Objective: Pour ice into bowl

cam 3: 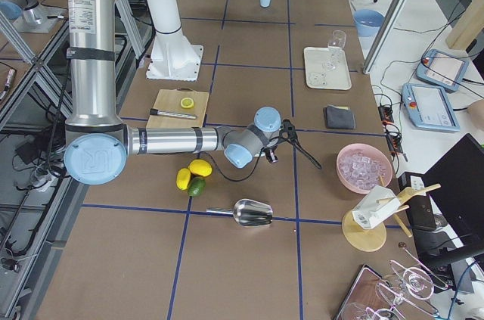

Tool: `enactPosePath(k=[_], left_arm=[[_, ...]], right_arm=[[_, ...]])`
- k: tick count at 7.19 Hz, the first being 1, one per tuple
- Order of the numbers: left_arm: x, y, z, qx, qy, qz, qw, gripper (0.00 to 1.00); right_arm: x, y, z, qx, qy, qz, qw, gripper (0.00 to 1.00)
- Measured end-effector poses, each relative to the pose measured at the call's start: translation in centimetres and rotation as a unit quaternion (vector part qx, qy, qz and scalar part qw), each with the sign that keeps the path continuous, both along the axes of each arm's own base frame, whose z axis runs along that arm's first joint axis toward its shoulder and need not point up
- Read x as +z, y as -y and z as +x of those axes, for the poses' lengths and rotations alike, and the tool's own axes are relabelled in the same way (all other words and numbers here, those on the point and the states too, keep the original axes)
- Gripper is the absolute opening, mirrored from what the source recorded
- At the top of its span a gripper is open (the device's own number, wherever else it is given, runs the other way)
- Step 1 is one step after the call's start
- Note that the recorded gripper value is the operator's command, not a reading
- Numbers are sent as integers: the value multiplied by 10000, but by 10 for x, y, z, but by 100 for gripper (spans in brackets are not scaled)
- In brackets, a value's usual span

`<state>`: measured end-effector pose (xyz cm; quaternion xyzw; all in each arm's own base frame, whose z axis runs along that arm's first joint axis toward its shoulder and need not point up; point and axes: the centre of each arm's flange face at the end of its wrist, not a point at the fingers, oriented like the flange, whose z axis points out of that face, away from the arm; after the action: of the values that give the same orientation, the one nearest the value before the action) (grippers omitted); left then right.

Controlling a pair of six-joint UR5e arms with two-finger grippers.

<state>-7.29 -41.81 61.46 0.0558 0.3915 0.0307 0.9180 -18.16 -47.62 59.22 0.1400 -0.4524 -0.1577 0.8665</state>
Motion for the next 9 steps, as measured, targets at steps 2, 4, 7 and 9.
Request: enactPosePath(k=[2,4,7,9], left_arm=[[1,0,0,2,0,-6,10000,100],[0,0,0,7,0,-1,10000,100],[1,0,1,9,0,0,10000,100],[1,0,1,10,0,-2,10000,100]], right_arm=[[2,17,62,541,15,-122,9985,100],[22,19,129,994,-216,-255,9945,100],[68,4,218,745,-954,-560,9911,100],[76,-17,264,815,-1098,-1294,9821,100]])
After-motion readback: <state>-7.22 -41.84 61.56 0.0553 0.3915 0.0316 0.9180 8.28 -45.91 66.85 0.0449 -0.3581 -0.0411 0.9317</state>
